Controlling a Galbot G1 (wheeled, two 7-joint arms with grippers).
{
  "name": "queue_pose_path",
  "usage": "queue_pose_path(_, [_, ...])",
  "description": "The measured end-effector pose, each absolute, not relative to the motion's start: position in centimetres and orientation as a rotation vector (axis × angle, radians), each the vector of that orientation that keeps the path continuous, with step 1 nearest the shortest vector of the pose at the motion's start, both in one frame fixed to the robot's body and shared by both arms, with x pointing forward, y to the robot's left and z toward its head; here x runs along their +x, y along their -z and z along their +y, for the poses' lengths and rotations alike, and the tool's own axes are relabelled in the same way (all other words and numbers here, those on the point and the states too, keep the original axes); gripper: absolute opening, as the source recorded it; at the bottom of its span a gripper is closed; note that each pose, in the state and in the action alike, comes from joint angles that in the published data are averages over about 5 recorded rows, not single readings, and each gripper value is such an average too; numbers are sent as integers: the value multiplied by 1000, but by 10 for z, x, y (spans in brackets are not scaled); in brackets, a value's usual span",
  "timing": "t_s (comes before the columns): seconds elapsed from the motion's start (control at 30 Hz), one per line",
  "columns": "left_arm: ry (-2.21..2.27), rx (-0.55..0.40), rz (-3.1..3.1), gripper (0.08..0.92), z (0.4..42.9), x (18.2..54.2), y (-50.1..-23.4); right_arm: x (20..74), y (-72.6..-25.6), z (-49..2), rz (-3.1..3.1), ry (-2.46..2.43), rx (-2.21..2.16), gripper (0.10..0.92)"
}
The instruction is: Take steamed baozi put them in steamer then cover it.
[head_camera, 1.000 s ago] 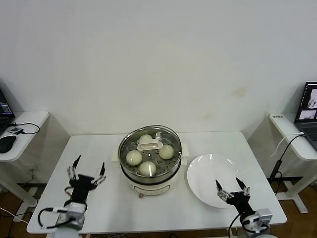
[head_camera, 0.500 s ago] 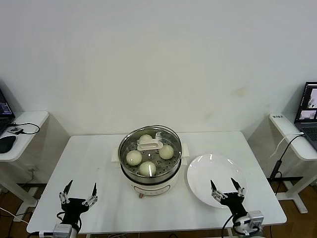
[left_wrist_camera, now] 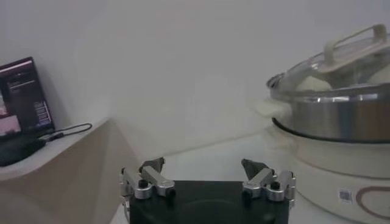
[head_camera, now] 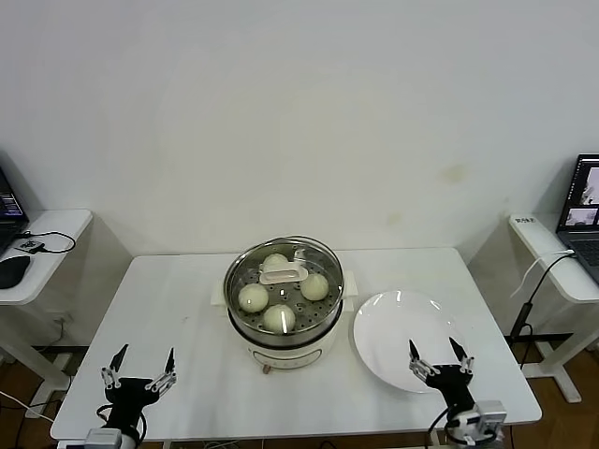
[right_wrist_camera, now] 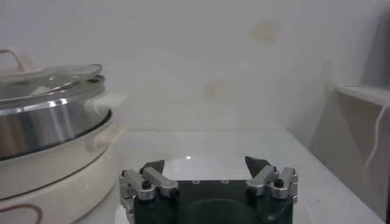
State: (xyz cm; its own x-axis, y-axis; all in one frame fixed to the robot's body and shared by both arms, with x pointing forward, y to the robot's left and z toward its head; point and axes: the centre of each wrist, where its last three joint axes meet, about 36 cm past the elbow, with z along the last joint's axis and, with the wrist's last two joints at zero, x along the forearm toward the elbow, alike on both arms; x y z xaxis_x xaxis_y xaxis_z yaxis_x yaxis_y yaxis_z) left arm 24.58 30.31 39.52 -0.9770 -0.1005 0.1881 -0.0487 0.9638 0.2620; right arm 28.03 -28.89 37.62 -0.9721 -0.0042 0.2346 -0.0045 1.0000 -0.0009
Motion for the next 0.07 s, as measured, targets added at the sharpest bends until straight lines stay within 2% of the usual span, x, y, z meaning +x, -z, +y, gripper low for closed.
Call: queue_pose_path(0.07, [374,110,-2916,823,303,246,-396,280,-377,-290,-2905,-5,2,823])
